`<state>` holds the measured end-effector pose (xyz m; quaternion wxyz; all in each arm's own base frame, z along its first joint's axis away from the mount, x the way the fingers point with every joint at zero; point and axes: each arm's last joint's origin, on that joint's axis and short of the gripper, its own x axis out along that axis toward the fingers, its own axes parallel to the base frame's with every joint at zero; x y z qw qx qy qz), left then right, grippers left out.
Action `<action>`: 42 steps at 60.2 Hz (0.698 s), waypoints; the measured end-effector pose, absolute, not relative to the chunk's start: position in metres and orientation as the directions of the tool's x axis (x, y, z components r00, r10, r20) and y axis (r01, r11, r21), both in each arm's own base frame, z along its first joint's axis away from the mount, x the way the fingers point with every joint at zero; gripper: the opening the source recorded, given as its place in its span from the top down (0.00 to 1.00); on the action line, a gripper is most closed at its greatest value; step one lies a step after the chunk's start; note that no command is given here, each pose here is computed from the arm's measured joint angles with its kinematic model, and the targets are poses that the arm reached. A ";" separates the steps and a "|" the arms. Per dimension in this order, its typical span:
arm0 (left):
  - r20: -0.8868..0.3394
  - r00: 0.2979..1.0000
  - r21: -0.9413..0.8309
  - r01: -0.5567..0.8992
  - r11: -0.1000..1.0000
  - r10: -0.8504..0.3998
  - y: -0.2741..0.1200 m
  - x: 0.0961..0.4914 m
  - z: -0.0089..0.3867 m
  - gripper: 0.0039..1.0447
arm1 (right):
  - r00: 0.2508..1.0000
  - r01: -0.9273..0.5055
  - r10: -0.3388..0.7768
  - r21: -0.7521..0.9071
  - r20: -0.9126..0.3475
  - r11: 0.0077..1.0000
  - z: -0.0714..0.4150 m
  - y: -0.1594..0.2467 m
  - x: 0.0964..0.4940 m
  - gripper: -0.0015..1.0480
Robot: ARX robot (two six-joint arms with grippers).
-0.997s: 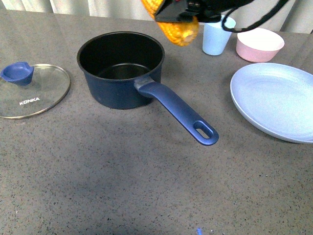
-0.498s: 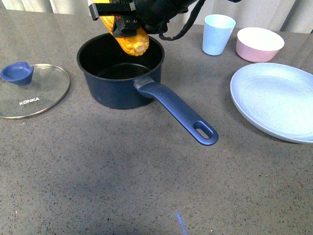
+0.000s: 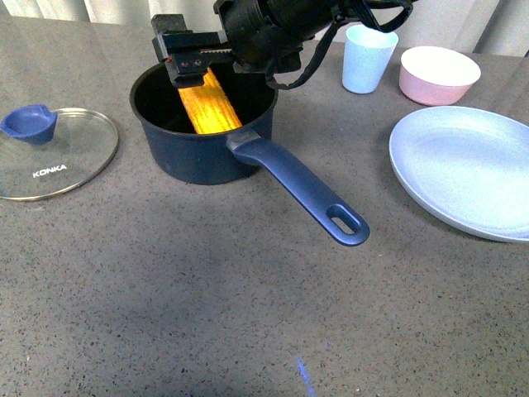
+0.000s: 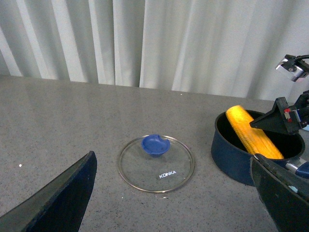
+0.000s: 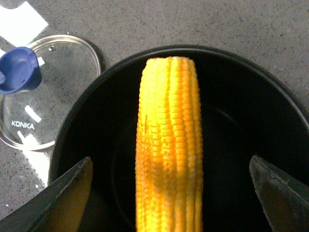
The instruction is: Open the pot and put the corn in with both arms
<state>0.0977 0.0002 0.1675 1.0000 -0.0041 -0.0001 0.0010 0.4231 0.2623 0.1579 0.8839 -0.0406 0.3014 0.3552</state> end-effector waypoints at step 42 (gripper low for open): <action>0.000 1.000 -0.008 -0.002 1.000 0.002 0.000 0.098 0.167 0.08 | 0.853 -0.430 0.468 0.197 -0.230 0.881 0.256 0.067 0.341 0.09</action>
